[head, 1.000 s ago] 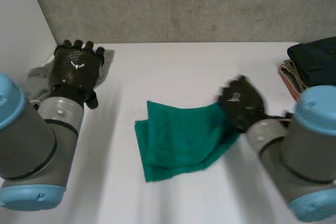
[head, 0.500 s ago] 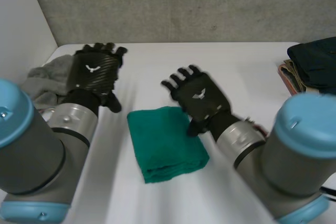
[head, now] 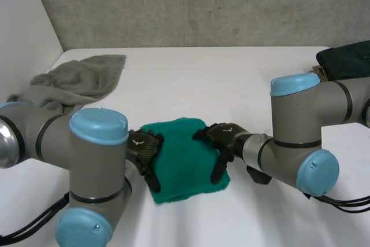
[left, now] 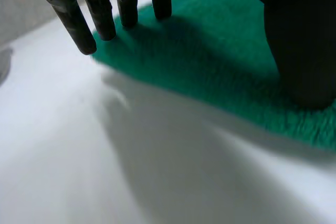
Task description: Fold the laundry.
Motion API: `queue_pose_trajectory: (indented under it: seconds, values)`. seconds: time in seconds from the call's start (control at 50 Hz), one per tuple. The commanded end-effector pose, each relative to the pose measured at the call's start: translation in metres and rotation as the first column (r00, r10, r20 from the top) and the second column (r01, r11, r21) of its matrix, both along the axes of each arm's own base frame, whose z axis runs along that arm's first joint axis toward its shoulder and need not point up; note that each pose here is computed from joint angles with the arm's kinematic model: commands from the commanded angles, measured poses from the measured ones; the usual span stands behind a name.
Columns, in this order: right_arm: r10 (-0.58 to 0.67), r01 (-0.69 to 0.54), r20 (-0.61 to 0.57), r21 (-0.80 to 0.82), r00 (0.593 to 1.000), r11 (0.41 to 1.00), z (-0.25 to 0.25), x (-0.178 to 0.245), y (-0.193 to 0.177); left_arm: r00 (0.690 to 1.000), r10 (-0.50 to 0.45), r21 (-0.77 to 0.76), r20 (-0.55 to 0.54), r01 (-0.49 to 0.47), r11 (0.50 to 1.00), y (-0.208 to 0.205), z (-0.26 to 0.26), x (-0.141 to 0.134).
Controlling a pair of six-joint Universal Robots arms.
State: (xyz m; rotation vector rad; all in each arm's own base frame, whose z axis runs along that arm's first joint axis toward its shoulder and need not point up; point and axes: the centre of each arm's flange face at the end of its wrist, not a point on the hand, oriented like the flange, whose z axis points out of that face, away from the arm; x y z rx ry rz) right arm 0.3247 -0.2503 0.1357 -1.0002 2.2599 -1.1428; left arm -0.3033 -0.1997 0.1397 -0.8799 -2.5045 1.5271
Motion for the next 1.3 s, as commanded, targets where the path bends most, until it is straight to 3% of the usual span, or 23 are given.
queue_pose_trajectory:
  seconds: [0.02,0.1,0.18,0.3,0.4,0.52,0.6,0.82,1.1,1.2,1.3]
  values:
    - [0.014,-0.029,-0.128,-0.120,0.992,0.992,0.002,-0.007,-0.003,1.000,0.009,0.013,0.012,-0.009,1.000,-0.004,0.008,0.004]
    - [0.007,-0.042,-0.145,-0.241,0.989,0.970,0.019,-0.010,-0.005,0.998,0.005,-0.077,-0.064,-0.009,0.997,-0.008,0.045,0.003]
    - [-0.012,-0.034,-0.112,-0.402,0.994,0.915,0.052,-0.010,0.009,0.982,-0.075,-0.182,-0.171,0.043,0.982,-0.005,0.091,-0.003]
    - [0.096,-0.138,-0.107,-0.530,0.990,0.837,0.046,0.003,0.067,0.931,-0.235,-0.312,-0.281,0.143,0.939,-0.012,0.144,-0.010]
    - [0.173,-0.215,-0.128,-0.518,0.977,0.828,0.013,0.001,0.107,0.854,-0.418,-0.348,-0.309,0.308,0.885,-0.012,0.163,-0.020]
    - [0.182,-0.223,-0.130,-0.511,0.975,0.830,-0.016,0.000,0.111,0.707,-0.623,-0.318,-0.334,0.538,0.781,0.007,0.161,-0.031]
    - [0.177,-0.211,-0.115,-0.541,0.977,0.814,-0.028,0.005,0.106,0.669,-0.660,-0.303,-0.341,0.586,0.751,0.013,0.159,-0.033]
    - [0.163,-0.172,-0.074,-0.642,0.984,0.747,-0.033,0.020,0.084,0.671,-0.657,-0.290,-0.344,0.590,0.754,0.015,0.154,-0.033]
    - [0.171,-0.146,-0.032,-0.684,0.985,0.715,-0.021,0.039,0.065,0.674,-0.654,-0.295,-0.343,0.584,0.756,0.013,0.156,-0.032]
    - [0.144,-0.084,0.020,-0.730,0.989,0.678,0.003,0.046,0.046,0.677,-0.654,-0.315,-0.338,0.573,0.757,0.012,0.162,-0.031]
    - [0.064,0.030,0.087,-0.791,0.994,0.611,0.056,0.039,0.000,0.690,-0.649,-0.385,-0.321,0.531,0.755,0.011,0.184,-0.030]
